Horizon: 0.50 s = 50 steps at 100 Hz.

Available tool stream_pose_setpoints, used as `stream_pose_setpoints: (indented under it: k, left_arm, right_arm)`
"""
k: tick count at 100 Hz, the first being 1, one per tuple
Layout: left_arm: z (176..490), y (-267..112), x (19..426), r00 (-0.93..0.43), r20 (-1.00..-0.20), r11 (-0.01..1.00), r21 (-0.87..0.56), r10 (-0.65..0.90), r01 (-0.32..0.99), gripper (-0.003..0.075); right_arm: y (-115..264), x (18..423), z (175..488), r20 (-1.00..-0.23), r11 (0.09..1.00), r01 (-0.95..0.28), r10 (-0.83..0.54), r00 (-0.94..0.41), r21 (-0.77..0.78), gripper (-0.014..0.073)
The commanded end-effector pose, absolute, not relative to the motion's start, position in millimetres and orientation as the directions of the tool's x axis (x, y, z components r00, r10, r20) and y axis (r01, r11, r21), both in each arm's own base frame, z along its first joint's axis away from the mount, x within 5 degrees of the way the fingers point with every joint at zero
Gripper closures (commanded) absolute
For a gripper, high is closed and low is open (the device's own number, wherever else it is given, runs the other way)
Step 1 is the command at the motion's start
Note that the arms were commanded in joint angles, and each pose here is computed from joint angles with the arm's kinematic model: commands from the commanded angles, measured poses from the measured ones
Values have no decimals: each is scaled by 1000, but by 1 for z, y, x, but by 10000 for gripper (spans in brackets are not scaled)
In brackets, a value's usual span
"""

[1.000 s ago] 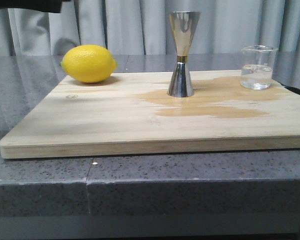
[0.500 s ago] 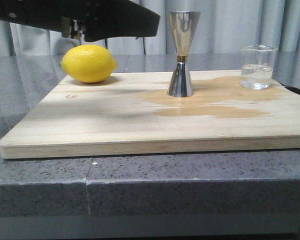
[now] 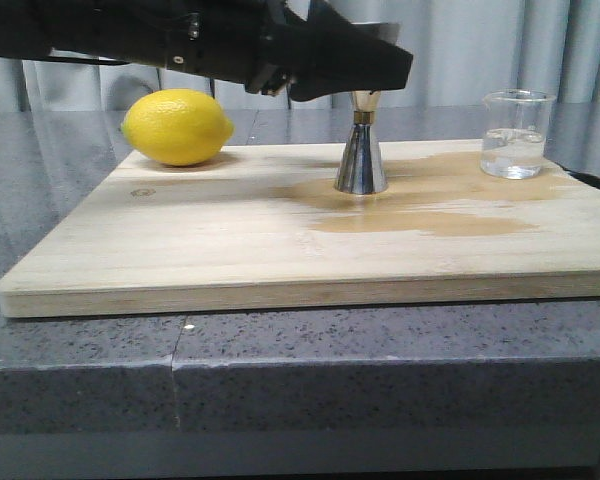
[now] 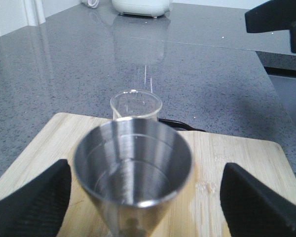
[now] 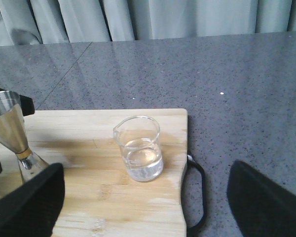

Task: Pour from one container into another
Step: 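Reach the left gripper to the steel jigger and grasp it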

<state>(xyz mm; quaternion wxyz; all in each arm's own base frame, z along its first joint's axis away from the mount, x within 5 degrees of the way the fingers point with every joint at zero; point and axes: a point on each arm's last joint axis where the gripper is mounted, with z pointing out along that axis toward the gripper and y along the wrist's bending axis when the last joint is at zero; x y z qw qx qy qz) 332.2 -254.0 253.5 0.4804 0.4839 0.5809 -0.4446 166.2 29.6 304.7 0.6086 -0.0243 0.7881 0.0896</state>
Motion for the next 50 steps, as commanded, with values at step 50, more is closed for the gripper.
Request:
stream_pose_setpoints:
  k: [50]
  left_arm:
    - [285, -261, 331, -48, -998, 140, -43, 32, 989, 414]
  right_arm:
    - [30, 169, 321, -986, 982, -161, 71, -150, 96, -6]
